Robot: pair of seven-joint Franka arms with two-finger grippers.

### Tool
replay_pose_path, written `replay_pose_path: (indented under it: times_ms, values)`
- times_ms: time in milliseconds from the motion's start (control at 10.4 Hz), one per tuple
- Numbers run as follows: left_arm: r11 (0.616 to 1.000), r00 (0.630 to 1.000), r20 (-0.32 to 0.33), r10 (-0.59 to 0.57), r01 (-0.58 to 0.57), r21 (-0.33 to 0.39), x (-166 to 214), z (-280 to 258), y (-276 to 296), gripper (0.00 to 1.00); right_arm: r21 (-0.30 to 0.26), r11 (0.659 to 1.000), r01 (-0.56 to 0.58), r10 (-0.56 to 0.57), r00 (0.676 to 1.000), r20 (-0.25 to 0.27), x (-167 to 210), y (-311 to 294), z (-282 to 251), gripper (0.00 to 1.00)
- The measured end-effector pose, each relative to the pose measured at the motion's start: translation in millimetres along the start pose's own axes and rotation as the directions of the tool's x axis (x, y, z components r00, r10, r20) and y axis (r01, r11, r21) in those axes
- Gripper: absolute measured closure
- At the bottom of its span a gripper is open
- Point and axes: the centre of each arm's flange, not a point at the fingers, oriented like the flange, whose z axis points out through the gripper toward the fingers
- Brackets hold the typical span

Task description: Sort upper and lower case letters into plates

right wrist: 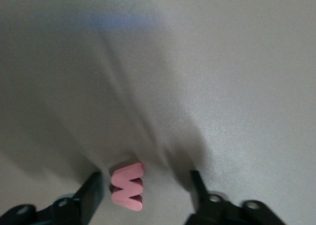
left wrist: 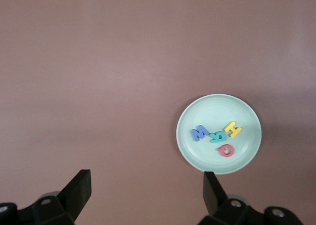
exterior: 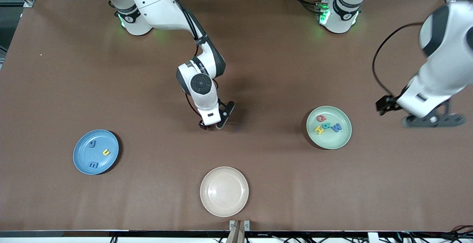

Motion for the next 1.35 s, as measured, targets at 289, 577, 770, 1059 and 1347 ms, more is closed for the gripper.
replay_pose_path:
  times_ms: [289, 577, 770, 1059, 1347]
  values:
    - [0.998, 1.0, -0.029, 0.004, -0.006, -0.056, -2, -42, -5, 0.0, -0.02, 1.0, 0.017, -0.017, 0.999, -0.032, -2, 2, -6, 0.69]
    - [0.995, 0.999, -0.034, -0.028, 0.025, -0.098, 5, -43, -19, 0.0, -0.021, 0.999, 0.036, -0.037, 0.999, -0.034, -3, 2, -8, 0.72]
    - [0.994, 0.996, -0.068, -0.057, 0.049, -0.102, 3, -63, -32, 0.0, -0.012, 1.0, 0.001, -0.001, 1.0, -0.006, -11, 17, -21, 0.73]
    - [0.99, 0.991, -0.086, -0.107, 0.099, -0.098, -10, -86, -60, 0.0, -0.057, 0.969, -0.242, 0.243, 0.97, 0.001, -90, 146, -83, 0.73]
    - [0.989, 0.989, -0.084, -0.123, 0.115, -0.091, -14, -92, -65, 0.0, -0.085, 0.852, -0.517, 0.518, 0.855, -0.003, -246, 289, -92, 0.73]
